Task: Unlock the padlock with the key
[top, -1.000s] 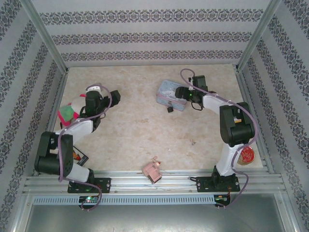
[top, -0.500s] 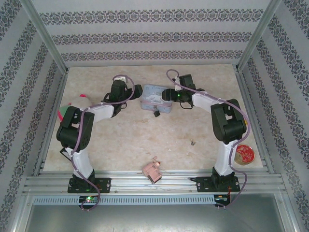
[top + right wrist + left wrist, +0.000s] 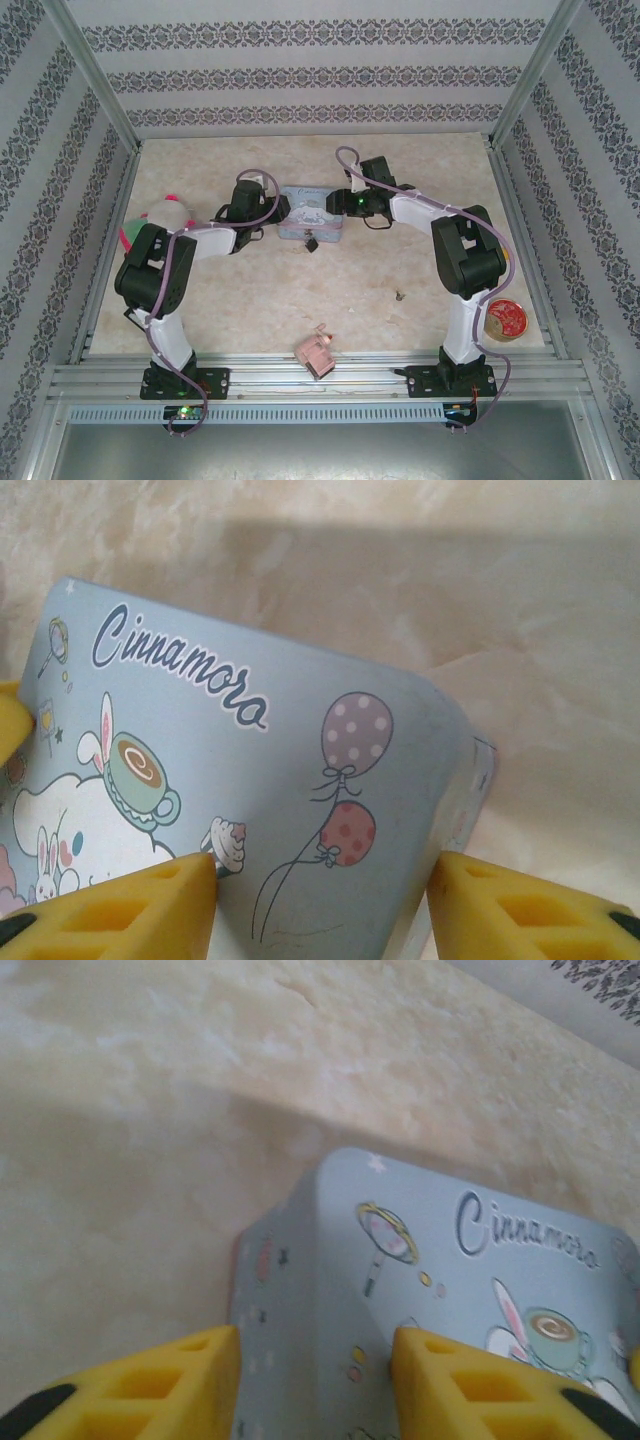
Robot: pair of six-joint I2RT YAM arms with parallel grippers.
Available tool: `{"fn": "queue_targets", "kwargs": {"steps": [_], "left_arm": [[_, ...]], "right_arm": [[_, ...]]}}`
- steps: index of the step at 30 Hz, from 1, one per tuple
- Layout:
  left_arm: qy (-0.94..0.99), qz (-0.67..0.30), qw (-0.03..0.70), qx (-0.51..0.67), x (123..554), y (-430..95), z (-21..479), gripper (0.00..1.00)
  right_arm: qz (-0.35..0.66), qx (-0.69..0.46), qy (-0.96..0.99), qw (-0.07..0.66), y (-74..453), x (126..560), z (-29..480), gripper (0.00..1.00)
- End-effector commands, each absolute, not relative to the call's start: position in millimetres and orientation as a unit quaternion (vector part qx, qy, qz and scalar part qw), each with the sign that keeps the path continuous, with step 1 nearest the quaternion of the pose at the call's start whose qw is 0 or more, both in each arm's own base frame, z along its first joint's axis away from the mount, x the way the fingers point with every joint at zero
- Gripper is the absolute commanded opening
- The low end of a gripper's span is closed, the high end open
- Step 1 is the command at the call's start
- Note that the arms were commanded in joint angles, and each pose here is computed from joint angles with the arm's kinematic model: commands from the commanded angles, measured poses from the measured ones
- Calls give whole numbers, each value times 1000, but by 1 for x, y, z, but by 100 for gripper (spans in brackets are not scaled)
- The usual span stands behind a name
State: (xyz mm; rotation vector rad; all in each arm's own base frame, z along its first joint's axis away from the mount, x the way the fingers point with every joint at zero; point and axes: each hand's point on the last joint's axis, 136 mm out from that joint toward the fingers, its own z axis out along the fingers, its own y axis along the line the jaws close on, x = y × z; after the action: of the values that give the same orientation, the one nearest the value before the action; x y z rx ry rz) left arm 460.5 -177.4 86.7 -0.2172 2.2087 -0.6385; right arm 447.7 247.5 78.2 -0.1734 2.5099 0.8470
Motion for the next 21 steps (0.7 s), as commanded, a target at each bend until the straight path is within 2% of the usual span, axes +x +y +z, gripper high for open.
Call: {"fn": "queue_targets", "kwargs": {"steps": [1, 11, 13, 21], "left_arm": [[884, -275, 371, -71, 427, -196, 79, 39], [869, -308, 375, -95, 378, -222, 84, 39], [868, -307, 377, -104, 372, -223, 82, 42], [871, -284, 388, -98, 381, -222, 85, 47]], "right_arm": [[309, -65, 928, 196, 260, 424, 74, 56], [261, -39, 948, 178, 243, 403, 67, 57], [246, -35, 952, 177, 236, 399, 64, 58], [202, -36, 962, 183, 221, 398, 66, 69]]}}
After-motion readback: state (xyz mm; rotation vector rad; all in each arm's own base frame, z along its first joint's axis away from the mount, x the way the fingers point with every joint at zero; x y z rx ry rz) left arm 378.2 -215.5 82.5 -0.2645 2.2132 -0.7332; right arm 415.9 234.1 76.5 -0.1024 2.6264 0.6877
